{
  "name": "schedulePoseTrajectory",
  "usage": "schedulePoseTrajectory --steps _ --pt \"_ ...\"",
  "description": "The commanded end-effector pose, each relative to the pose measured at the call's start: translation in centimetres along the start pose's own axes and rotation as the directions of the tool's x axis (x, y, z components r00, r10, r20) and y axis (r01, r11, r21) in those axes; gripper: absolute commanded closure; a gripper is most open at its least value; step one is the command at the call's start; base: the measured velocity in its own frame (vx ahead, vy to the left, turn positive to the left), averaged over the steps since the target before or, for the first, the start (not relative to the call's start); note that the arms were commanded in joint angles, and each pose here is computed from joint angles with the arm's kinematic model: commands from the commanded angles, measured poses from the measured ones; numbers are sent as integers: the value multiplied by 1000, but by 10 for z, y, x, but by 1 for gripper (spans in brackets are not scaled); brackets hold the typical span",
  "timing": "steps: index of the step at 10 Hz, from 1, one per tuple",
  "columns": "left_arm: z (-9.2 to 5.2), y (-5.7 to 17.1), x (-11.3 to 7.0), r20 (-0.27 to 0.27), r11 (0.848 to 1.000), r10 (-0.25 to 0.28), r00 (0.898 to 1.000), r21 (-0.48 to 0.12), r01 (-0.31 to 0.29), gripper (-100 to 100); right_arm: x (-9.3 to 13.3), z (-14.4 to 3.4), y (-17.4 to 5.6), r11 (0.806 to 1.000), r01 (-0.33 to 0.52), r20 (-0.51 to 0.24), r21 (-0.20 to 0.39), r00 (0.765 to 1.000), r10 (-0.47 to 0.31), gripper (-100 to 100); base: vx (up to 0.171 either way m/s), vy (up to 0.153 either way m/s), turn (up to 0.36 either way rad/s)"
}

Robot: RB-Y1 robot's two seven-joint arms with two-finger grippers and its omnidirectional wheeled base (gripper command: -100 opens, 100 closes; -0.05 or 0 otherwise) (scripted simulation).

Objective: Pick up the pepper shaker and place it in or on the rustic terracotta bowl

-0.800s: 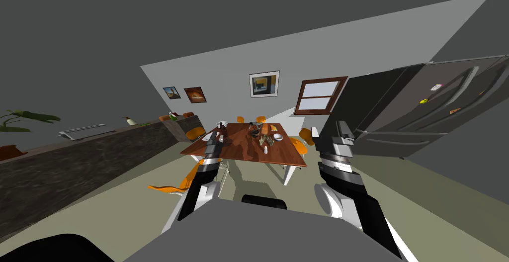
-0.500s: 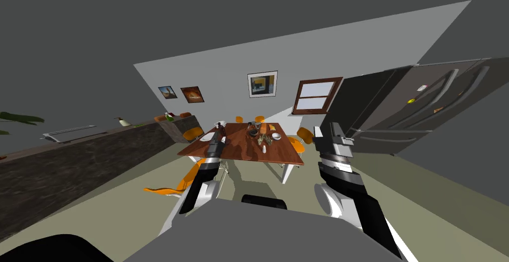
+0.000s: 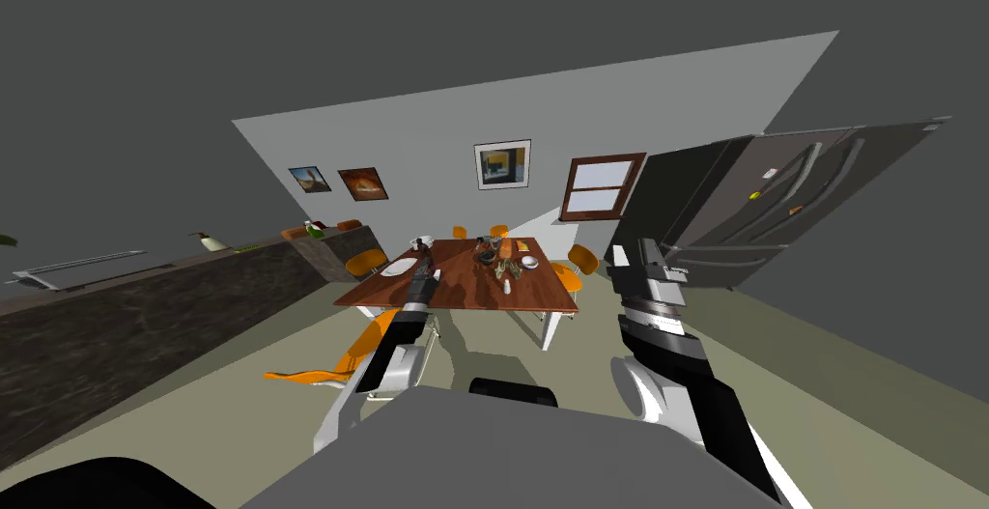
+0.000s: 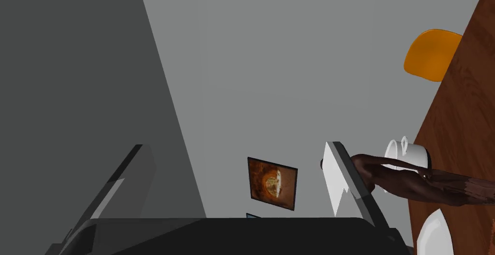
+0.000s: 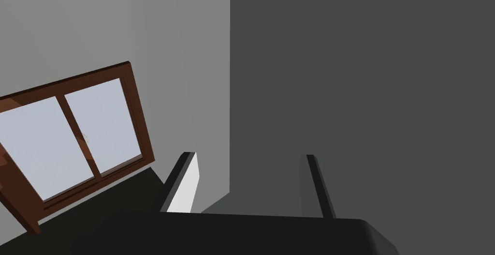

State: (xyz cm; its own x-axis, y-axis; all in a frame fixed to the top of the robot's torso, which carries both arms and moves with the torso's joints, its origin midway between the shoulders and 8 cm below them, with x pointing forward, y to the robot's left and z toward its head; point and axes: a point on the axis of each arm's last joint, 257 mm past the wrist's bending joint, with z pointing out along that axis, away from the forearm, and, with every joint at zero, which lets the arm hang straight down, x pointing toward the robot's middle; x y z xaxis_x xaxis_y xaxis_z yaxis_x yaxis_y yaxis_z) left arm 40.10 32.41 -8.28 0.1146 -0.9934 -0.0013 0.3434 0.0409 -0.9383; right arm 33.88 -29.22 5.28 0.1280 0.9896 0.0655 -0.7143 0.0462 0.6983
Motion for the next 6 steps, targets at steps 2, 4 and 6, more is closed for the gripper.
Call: schedulePoseTrajectory --steps 2,4,6 --pt "4 21 -11 15 997 -33 999 -67 34 -100 0 0 0 1000 0 0 0 1000 0 0 -51 -32 -103" --pt "9 50 -26 49 985 -84 995 -149 90 -100 0 0 0 1000 0 0 0 1000 0 0 -56 -36 -142" --pt "11 67 -33 74 972 -112 991 -198 124 -100 0 0 0 1000 0 0 0 1000 0 0 -46 -41 -71"
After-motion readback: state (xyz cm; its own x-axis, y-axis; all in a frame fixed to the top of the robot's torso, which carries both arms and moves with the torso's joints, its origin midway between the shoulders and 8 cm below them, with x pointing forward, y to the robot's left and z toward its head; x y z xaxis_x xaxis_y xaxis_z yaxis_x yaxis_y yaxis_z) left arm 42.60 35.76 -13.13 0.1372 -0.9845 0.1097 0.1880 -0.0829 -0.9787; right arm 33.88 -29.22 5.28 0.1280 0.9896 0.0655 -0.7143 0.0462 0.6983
